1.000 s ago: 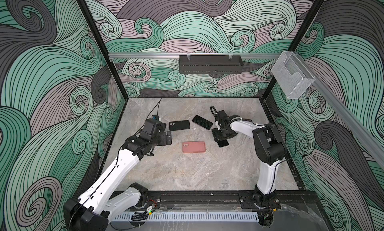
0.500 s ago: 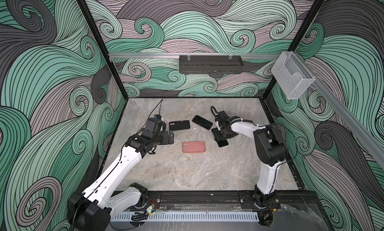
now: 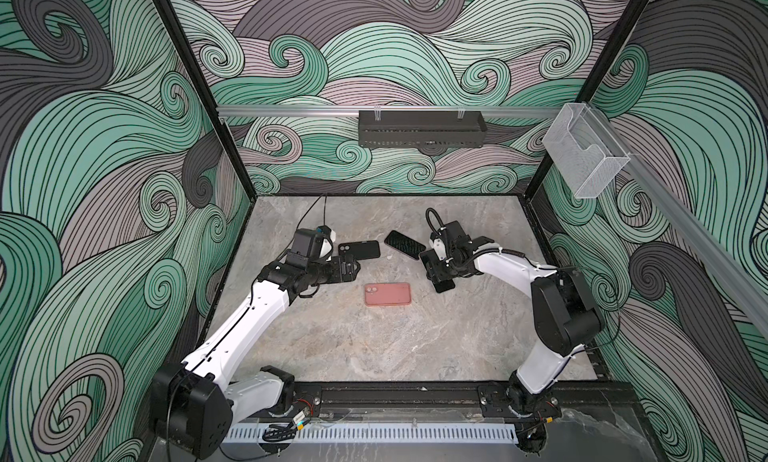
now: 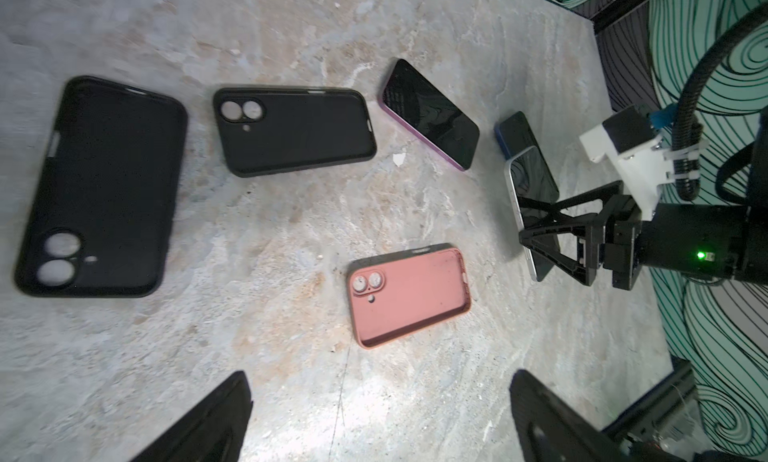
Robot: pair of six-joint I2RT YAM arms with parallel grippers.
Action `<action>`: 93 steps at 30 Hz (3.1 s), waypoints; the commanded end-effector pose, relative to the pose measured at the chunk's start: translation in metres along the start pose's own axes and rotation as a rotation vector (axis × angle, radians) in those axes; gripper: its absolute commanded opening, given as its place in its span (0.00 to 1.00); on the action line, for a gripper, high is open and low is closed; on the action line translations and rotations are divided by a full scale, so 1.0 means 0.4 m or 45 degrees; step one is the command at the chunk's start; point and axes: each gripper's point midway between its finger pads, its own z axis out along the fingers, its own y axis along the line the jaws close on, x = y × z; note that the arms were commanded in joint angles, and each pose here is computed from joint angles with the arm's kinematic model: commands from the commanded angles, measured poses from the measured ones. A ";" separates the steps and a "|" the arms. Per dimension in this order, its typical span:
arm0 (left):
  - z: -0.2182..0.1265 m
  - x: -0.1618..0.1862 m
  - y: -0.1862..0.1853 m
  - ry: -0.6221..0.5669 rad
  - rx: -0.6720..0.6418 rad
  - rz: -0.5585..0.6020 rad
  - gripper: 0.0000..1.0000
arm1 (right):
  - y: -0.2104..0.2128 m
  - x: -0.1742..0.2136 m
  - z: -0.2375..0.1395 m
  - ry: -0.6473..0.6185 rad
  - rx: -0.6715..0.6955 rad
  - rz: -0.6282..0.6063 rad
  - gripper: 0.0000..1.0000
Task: Put the phone into the phone case
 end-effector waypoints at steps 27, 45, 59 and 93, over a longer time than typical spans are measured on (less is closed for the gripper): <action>0.026 -0.091 -0.255 0.263 0.865 -0.020 0.69 | 0.350 -0.104 -0.264 -0.476 -0.317 -0.495 0.14; 0.063 -0.084 -0.246 0.346 0.871 -0.088 0.29 | 0.384 -0.113 -0.290 -0.509 -0.302 -0.567 0.14; 0.068 -0.077 -0.244 0.364 0.870 -0.104 0.08 | 0.376 -0.119 -0.296 -0.533 -0.269 -0.567 0.20; -0.096 -0.312 -0.226 -0.358 0.888 -0.102 0.00 | 0.271 -0.205 -0.485 -0.861 -0.889 0.382 0.81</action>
